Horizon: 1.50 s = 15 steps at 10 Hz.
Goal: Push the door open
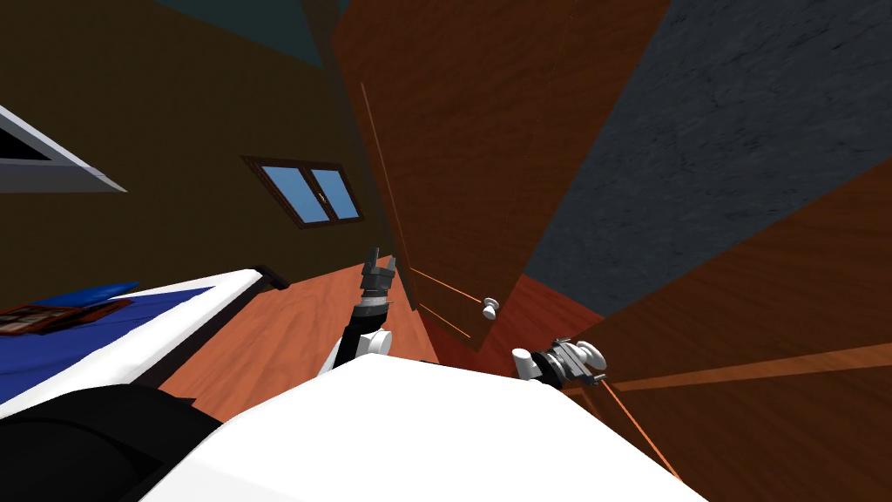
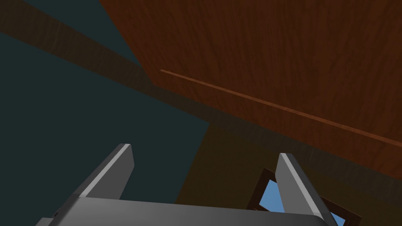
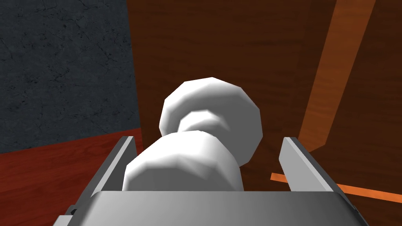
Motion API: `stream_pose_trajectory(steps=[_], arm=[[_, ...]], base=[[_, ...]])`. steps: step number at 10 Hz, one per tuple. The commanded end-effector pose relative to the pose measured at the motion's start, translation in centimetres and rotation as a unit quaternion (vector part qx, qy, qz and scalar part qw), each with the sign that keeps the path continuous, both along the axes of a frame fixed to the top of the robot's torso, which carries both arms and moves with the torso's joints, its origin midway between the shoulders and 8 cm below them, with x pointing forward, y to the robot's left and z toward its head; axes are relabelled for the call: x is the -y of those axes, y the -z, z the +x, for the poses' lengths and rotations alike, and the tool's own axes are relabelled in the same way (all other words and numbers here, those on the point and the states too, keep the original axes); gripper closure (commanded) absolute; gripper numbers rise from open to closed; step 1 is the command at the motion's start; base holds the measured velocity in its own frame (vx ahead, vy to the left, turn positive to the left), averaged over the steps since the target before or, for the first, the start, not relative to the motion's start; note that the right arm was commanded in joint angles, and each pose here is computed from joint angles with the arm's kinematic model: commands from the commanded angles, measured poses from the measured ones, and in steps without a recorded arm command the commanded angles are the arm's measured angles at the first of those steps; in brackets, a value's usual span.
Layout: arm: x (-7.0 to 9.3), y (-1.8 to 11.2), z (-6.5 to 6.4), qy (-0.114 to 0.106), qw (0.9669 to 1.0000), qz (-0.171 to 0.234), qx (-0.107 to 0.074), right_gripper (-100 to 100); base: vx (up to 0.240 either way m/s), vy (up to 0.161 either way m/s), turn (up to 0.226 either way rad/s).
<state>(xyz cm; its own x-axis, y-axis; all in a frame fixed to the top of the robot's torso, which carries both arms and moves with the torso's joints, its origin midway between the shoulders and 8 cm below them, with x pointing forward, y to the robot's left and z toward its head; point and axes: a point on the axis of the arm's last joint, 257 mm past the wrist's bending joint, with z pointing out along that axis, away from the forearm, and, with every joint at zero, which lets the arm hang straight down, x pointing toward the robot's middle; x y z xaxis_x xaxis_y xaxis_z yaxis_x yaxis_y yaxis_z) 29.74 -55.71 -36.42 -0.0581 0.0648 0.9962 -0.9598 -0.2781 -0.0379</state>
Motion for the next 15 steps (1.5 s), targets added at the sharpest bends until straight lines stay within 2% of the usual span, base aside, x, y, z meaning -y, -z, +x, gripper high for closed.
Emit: stream_pose_trajectory(steps=[1,2,4,5,8,9,11,12,15], arm=[[1.5,-0.1,-2.6,0.036,0.9993,-0.007,-0.006,100],[1.8,-0.1,-3.4,0.051,0.9986,-0.007,-0.005,100],[1.7,0.0,-3.4,0.051,0.9986,-0.006,-0.006,100],[2.0,-0.1,-4.1,0.066,0.9978,-0.006,-0.004,100],[2.0,-0.1,-4.1,0.066,0.9978,-0.006,-0.004,100],[2.1,0.0,-4.9,0.081,0.9967,-0.005,-0.004,100],[2.1,0.0,-4.9,0.081,0.9967,-0.005,-0.004,100],[2.3,0.1,-5.6,0.096,0.9954,-0.004,-0.004,100],[2.3,0.1,-5.6,0.096,0.9954,-0.004,-0.004,100]], base=[[0.008,-0.021,0.057],[0.013,-0.073,0.096],[0.036,-0.052,-0.006],[0.036,-0.067,0.041],[0.006,-0.031,0.013],[0.013,-0.024,0.061],[0.018,-0.025,0.032],[0.026,-0.04,0.033],[0.014,-0.03,-0.004]])
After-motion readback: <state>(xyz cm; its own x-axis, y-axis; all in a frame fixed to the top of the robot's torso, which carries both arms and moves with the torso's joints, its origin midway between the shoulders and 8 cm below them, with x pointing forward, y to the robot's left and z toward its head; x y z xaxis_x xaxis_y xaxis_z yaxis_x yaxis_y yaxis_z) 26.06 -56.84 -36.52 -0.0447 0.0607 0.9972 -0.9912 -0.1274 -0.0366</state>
